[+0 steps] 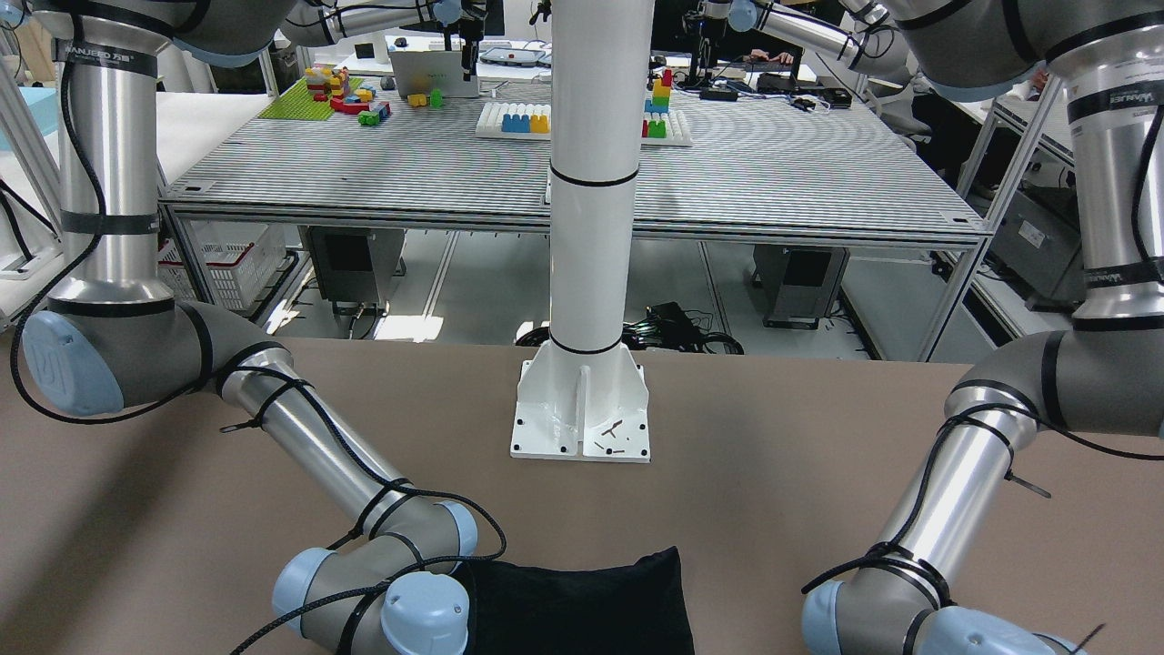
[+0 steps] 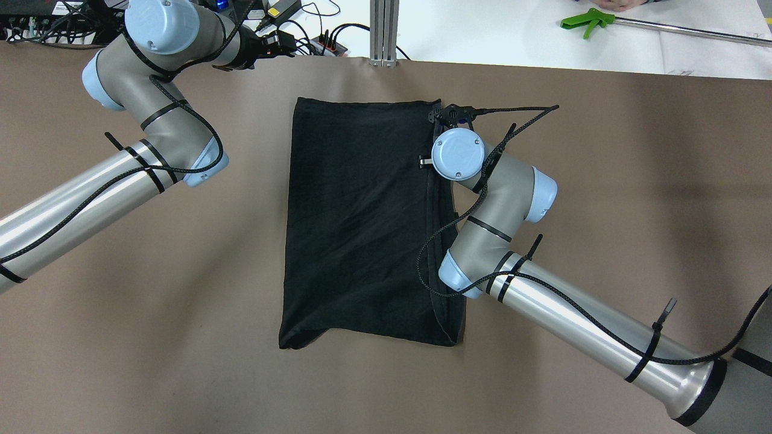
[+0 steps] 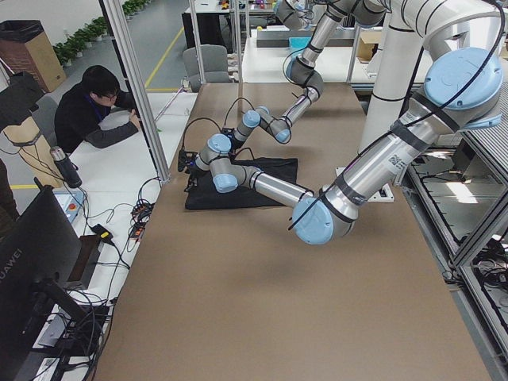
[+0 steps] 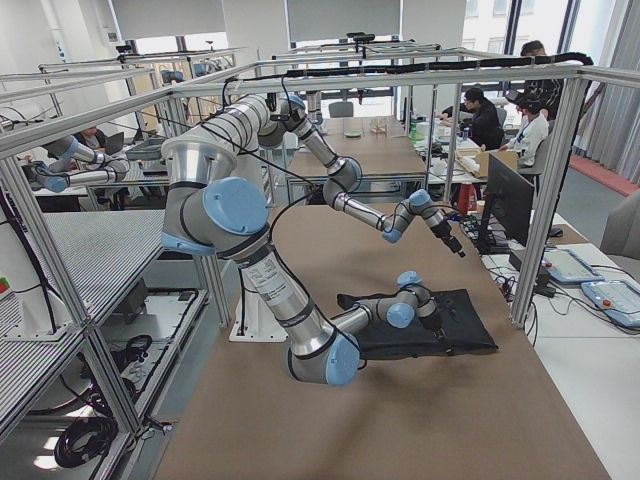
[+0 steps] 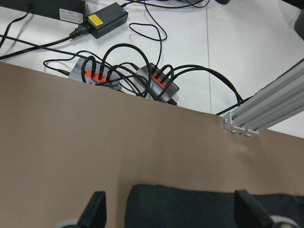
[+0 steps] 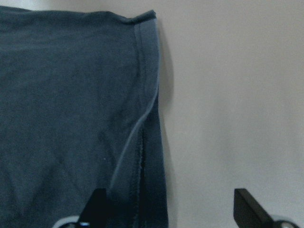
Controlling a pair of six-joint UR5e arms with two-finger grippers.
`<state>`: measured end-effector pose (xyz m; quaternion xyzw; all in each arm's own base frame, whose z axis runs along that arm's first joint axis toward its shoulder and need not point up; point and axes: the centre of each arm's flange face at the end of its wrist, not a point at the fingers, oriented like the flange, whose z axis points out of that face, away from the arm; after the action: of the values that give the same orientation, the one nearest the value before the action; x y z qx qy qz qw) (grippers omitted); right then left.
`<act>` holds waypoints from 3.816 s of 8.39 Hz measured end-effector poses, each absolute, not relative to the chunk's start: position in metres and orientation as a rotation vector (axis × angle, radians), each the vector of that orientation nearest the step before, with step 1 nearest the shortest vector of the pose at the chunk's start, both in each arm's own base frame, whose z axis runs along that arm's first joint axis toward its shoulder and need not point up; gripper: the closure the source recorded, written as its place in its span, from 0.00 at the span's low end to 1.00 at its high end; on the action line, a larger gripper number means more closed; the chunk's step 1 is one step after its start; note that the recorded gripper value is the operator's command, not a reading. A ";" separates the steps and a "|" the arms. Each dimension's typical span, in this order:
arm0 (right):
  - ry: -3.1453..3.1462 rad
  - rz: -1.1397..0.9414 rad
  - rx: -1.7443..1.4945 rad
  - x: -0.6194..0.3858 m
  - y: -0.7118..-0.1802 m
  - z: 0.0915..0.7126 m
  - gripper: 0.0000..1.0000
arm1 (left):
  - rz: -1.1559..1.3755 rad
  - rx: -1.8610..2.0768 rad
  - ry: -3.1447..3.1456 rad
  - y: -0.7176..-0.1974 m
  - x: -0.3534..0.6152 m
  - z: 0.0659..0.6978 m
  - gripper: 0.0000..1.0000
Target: Fold clothes
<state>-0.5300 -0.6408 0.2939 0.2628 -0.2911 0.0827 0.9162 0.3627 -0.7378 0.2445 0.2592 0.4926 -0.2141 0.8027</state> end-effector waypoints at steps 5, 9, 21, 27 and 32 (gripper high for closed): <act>-0.605 0.170 0.530 -0.524 -0.642 0.298 0.06 | -0.453 0.554 1.061 -0.735 0.367 0.242 0.05; -0.616 0.172 0.573 -0.546 -0.651 0.268 0.06 | -0.451 0.554 1.061 -0.735 0.367 0.242 0.05; -0.717 0.040 0.503 -0.443 -0.649 0.291 0.06 | -0.456 0.546 1.051 -0.736 0.369 0.239 0.05; -0.787 0.111 0.355 -0.506 -0.564 0.298 0.06 | -0.456 0.547 1.051 -0.738 0.369 0.231 0.05; -0.795 0.083 0.327 -0.458 -0.509 0.329 0.06 | -0.459 0.546 1.046 -0.740 0.371 0.220 0.05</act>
<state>-0.4585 -0.5087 0.3287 0.1584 -0.3854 0.0402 0.9082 0.3712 -0.7402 0.2199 0.2552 0.4886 -0.2147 0.8063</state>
